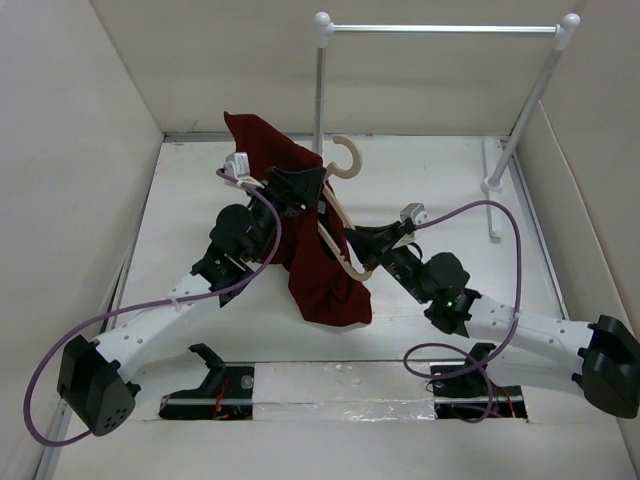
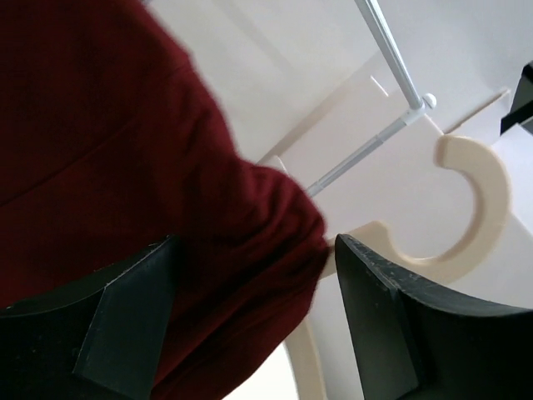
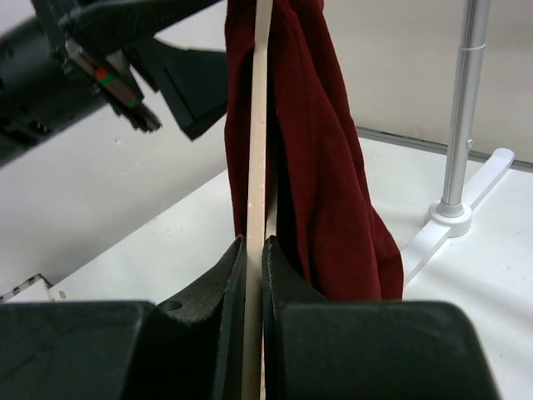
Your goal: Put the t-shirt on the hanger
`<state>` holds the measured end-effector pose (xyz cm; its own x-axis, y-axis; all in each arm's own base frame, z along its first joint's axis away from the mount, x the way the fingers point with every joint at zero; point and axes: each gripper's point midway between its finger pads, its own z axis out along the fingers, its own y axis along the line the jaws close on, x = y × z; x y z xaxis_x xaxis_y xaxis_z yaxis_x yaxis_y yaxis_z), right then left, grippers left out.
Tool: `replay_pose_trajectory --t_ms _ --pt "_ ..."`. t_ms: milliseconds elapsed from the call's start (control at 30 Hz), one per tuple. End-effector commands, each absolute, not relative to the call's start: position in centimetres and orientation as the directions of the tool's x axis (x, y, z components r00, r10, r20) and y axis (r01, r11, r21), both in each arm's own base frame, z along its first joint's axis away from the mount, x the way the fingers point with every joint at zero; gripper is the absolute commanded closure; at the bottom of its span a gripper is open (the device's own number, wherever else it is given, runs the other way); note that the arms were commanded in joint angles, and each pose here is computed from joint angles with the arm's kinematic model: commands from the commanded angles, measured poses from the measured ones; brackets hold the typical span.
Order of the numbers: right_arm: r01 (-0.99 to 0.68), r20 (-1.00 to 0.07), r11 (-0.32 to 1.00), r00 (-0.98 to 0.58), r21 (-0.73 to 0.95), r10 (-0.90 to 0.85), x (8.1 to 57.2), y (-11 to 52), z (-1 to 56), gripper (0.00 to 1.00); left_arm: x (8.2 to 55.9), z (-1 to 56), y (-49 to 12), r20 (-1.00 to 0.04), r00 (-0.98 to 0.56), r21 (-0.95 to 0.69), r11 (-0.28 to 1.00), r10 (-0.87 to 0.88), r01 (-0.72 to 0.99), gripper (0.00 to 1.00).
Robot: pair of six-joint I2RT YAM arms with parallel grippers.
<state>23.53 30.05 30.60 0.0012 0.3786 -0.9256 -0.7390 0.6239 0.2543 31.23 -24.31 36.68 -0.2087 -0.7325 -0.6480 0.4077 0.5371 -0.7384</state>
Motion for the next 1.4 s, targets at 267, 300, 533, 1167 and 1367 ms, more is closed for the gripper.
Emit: replay_pose_trajectory --t_ms 267,300,533,1167,1367 --pt "-0.701 -0.857 0.654 0.121 0.283 0.5 23.7 27.5 36.3 1.0 28.8 39.4 -22.0 -0.56 -0.182 -0.788 0.451 -0.809 0.42 0.23" --pt "-0.71 -0.858 0.646 0.117 0.28 0.501 23.5 27.7 36.3 1.0 28.4 39.5 -21.4 -0.555 -0.174 -0.79 0.45 -0.813 0.417 0.23" --pt "-0.726 -0.863 0.632 0.108 0.27 0.493 23.3 27.9 35.9 1.0 28.1 40.3 -19.5 -0.495 -0.15 -0.816 0.399 -0.856 0.418 0.21" --pt "-0.794 -0.873 0.569 0.105 0.215 0.476 21.9 29.1 35.7 1.0 31.5 39.6 -23.5 -0.496 -0.229 -0.829 0.379 -0.837 0.411 0.24" --pt "-0.818 -0.873 0.538 0.098 0.203 0.478 21.7 30.1 36.0 1.0 31.8 38.9 -23.6 -0.463 -0.225 -0.841 0.344 -0.857 0.418 0.4"
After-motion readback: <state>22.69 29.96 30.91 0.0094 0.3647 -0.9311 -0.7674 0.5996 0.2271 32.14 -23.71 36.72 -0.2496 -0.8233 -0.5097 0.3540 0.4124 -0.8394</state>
